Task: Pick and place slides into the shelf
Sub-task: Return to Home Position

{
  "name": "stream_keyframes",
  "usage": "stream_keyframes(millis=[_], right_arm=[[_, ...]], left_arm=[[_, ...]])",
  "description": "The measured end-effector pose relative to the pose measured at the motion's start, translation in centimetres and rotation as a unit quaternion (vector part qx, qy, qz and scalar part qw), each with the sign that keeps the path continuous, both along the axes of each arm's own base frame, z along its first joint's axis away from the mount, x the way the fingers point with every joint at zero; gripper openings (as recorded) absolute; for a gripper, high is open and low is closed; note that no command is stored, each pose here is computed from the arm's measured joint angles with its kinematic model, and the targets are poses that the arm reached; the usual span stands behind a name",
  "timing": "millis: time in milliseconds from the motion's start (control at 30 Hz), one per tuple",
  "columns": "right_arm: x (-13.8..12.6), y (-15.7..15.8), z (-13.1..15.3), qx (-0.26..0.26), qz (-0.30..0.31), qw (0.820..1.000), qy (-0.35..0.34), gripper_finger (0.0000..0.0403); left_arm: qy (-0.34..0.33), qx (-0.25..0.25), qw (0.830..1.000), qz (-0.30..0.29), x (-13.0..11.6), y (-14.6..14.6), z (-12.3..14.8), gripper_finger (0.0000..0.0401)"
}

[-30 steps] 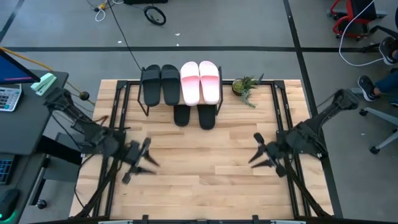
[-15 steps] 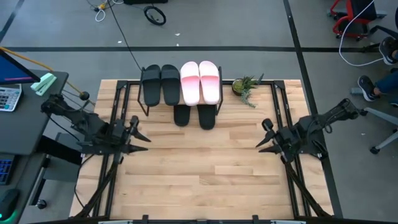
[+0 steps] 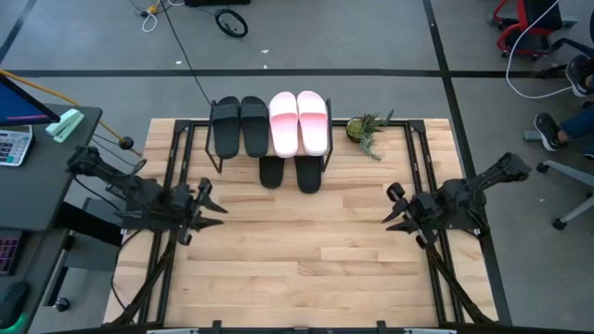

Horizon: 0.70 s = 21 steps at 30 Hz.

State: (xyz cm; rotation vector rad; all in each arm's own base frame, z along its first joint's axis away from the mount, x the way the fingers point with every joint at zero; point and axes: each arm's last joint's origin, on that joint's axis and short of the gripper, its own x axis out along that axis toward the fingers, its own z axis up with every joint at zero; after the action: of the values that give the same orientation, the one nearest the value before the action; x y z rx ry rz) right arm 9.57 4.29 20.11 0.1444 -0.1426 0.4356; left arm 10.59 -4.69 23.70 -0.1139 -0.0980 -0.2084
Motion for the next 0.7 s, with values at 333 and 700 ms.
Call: stream_keyframes(millis=[333, 700], right_arm=[[-0.6, -0.8, -0.8, -0.003, -0.076, 0.996, 0.055, 0.0099], [-0.4, -0.6, -1.8, 0.015, -0.071, 0.996, 0.047, 0.0099]], left_arm=[[-0.047, 0.016, 0.999, 0.008, -3.0, 1.6, 0.4, 0.0154], [-0.054, -0.012, 0.998, 0.005, -3.2, 1.8, -0.4, 0.0138]])
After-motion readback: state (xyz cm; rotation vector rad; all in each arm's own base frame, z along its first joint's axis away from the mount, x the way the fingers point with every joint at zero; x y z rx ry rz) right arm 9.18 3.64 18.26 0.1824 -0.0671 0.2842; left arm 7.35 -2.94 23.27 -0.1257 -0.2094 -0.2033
